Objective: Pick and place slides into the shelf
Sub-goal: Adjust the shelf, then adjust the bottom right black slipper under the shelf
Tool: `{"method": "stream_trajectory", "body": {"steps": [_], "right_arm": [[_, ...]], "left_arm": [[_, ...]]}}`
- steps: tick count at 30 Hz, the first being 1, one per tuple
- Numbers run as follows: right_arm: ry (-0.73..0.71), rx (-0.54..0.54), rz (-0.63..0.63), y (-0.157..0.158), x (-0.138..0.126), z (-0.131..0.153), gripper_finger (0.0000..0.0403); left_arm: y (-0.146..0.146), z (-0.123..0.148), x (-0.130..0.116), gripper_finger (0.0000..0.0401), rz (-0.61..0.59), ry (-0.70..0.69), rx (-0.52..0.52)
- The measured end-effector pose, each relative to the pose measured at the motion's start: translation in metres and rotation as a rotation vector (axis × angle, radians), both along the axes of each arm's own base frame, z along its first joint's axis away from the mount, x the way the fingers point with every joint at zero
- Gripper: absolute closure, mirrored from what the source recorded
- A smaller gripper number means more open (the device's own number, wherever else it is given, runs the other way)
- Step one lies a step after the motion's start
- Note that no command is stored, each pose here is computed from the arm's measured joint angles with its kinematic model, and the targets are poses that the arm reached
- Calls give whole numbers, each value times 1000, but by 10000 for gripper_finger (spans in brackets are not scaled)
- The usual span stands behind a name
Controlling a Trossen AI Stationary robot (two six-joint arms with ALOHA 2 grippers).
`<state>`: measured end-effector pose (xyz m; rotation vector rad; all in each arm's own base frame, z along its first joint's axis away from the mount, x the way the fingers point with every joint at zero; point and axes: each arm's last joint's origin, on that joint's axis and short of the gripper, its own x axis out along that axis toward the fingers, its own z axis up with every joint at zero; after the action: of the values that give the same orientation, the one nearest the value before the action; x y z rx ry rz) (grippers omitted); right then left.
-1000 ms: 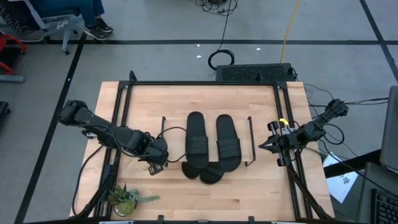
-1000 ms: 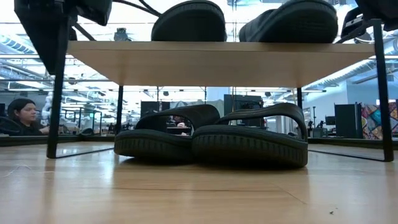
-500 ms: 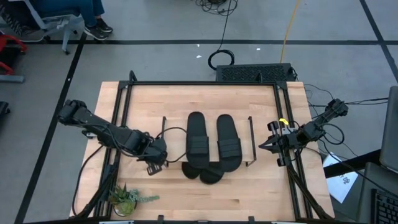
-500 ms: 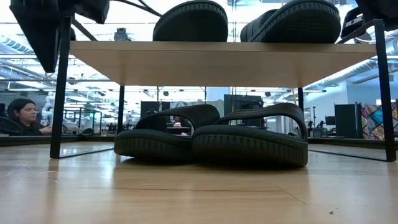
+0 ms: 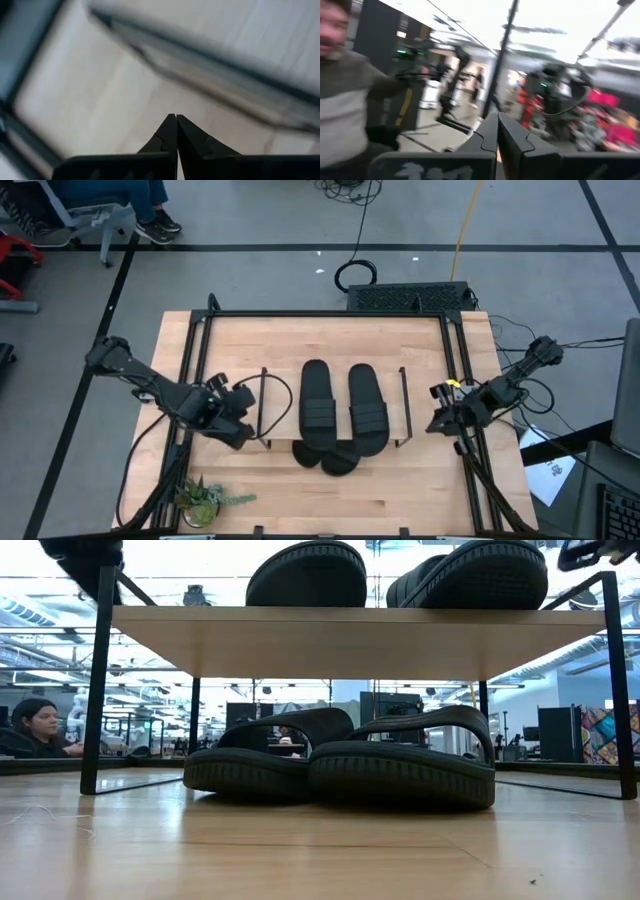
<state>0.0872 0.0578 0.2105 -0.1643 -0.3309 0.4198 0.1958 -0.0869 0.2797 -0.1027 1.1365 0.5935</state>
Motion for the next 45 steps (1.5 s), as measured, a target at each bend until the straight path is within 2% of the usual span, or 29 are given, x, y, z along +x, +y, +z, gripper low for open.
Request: {"method": "stream_trajectory", "body": {"steps": [6, 10, 12, 15, 17, 18, 20, 22, 25, 28, 32, 35, 38, 42, 45], "right_arm": [[-108, -89, 230, 12, 2, 12, 403], [-110, -156, 283, 25, 9, 21, 403], [-99, -207, 310, 34, 15, 27, 403], [-106, -311, 415, 54, 23, 39, 403], [-61, -366, 434, 69, 30, 49, 403], [-13, -388, 401, 76, 34, 55, 403], [113, -437, 258, 89, 46, 68, 403], [234, -526, 129, 102, 59, 74, 403], [262, -624, 99, 122, 76, 86, 403], [253, -575, 98, 137, 89, 105, 403], [403, -458, 77, 147, 100, 99, 403], [428, -398, -60, 158, 97, 94, 403], [393, -466, -178, 179, 80, 85, 403], [341, -473, -197, 198, 57, 83, 403], [375, -478, -107, 207, 58, 73, 403]], "left_arm": [[-16, 17, -5, 401, -145, -272, 241], [-30, 22, -6, 401, -223, -389, 385], [-36, 17, -6, 401, -256, -418, 418], [-40, 4, -3, 401, -312, -422, 445], [-44, -7, 1, 401, -357, -430, 458], [-44, -12, 3, 401, -389, -428, 467], [-46, -20, 10, 401, -468, -433, 460], [-46, -25, 18, 401, -563, -461, 442], [-41, -23, 27, 401, -666, -570, 437], [-33, -18, 28, 401, -727, -658, 466], [-22, -18, 22, 401, -754, -725, 505], [-14, -20, 12, 401, -746, -745, 510], [-7, -23, 3, 401, -737, -761, 508], [-2, -25, -8, 400, -724, -818, 500], [1, -29, -13, 401, -718, -844, 499]]}}
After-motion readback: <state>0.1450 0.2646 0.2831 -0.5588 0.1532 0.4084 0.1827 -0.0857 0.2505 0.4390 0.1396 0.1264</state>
